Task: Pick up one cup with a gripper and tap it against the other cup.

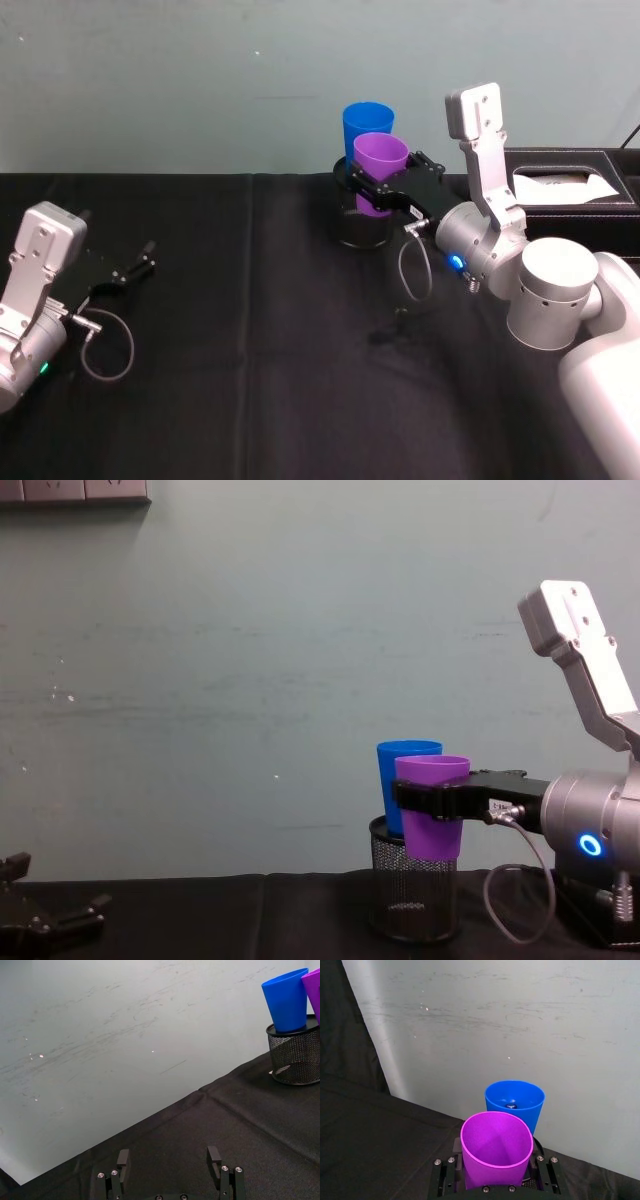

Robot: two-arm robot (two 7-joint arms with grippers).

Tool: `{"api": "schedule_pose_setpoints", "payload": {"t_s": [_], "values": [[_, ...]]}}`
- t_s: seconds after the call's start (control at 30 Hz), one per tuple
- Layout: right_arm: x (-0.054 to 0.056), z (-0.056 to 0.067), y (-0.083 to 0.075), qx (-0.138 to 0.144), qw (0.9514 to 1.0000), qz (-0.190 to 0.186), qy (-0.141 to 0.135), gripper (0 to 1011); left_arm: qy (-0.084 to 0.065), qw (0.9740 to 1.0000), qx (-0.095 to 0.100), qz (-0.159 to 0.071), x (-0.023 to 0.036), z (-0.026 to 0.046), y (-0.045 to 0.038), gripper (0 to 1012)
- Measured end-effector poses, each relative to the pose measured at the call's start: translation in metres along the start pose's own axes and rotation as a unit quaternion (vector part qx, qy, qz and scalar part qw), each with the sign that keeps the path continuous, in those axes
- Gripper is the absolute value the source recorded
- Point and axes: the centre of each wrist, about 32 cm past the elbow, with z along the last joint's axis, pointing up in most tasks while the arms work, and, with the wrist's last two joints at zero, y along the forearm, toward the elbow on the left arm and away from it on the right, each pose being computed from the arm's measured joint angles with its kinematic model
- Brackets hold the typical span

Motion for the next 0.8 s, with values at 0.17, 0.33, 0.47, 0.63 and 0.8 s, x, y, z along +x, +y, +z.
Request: {"api": "schedule_pose_setpoints", "payload": {"t_s": [0.17, 0.33, 0.47, 0.63, 0.8], "values": [[0.0, 0.0, 0.0, 0.0, 1.0, 0.0, 0.0, 722, 0.0, 1.0, 0.0, 0.0, 0.0, 0.0, 0.0, 1000], [0.0, 0.0, 0.0, 0.0, 1.0, 0.0, 0.0, 722, 0.0, 1.0, 0.0, 0.0, 0.0, 0.0, 0.0, 1000], [0.0, 0.0, 0.0, 0.0, 1.0, 0.0, 0.0, 722, 0.0, 1.0, 0.0, 0.0, 0.0, 0.0, 0.0, 1000], [0.0, 0.0, -0.002, 0.001, 1.0, 0.001, 0.0, 722, 0.0, 1.0, 0.0, 0.0, 0.0, 0.0, 0.0, 1000], [-0.008, -0.008, -0.019, 0.001, 1.0, 0.007, 0.001, 722, 0.0, 1.0, 0.0, 0.0, 0.0, 0.0, 0.0, 1000]]}}
